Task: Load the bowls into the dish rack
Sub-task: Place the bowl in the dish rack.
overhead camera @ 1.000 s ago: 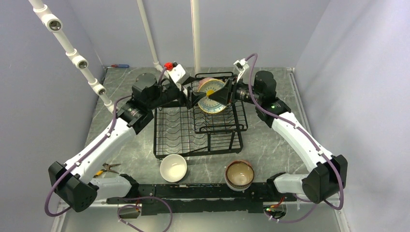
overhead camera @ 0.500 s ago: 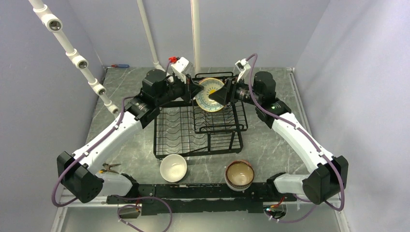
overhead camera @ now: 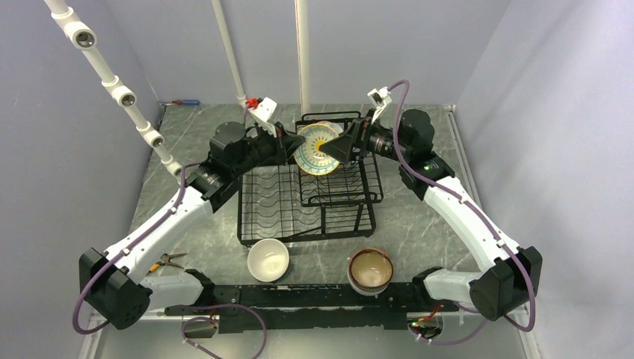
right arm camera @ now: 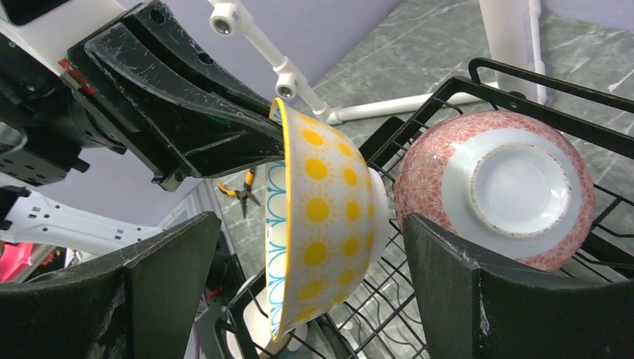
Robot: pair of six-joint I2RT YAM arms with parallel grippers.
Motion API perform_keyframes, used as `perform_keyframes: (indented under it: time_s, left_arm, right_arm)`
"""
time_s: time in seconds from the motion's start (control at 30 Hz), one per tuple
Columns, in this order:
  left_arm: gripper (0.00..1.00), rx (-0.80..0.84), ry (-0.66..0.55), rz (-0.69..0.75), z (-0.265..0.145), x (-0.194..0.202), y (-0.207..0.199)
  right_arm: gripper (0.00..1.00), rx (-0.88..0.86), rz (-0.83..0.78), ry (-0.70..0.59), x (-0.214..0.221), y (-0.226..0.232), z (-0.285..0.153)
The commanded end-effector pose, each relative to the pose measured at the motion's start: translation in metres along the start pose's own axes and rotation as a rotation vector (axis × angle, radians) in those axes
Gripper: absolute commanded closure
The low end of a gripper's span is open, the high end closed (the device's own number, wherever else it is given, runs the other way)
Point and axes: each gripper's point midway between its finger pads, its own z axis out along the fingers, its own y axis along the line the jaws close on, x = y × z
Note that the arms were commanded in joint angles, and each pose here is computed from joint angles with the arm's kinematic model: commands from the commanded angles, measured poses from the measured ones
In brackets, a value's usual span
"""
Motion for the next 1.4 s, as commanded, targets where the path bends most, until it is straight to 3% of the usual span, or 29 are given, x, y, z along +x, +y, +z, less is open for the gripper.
perform_keyframes:
  time_s: [0.0,0.37,0.57,0.73,0.97,1.07,1.1,1.17,1.27,1.37]
  left_arm:
    - [0.97,0.088,-0.234,0.046,-0.016,-0.061,-0.023]
    - [0.97,0.185,-0.305,0.073,-0.020,-0.076,-0.042]
    - [0.97,0.195,-0.300,0.085,-0.019,-0.075,-0.043]
    - [0.97,0.171,-0.286,0.091,-0.018,-0.071,-0.038]
    - [0.97,0.156,-0.269,0.095,-0.015,-0.066,-0.034]
    - [0.97,0.153,-0.263,0.093,-0.014,-0.064,-0.033]
    - [0.95,0.154,-0.261,0.093,-0.014,-0.064,-0.033]
    - [0.69,0.159,-0.257,0.095,-0.013,-0.063,-0.034]
    - [0.42,0.177,-0.249,0.101,-0.013,-0.061,-0.037]
    - [0.28,0.190,-0.238,0.099,-0.012,-0.060,-0.039]
  right_arm:
    - [0.02,-0.094,0.006,-0.031,-0.014,0.024,-0.003]
    - [0.03,-0.217,0.096,0.021,-0.009,0.040,0.002]
    - [0.16,-0.292,0.120,0.017,-0.011,0.051,0.002]
    - [0.41,-0.304,0.111,0.014,-0.011,0.054,0.000]
    - [1.00,-0.267,0.109,0.011,-0.010,0.048,0.000]
    - [1.00,-0.239,0.099,0.011,-0.009,0.043,0.001]
    - [1.00,-0.227,0.094,0.012,-0.009,0.042,0.001]
    - [1.00,-0.192,0.083,0.017,-0.008,0.036,0.002]
    - [1.00,-0.130,0.050,0.016,-0.009,0.026,0.002]
    - [1.00,-0.079,0.028,0.014,-0.010,0.019,0.001]
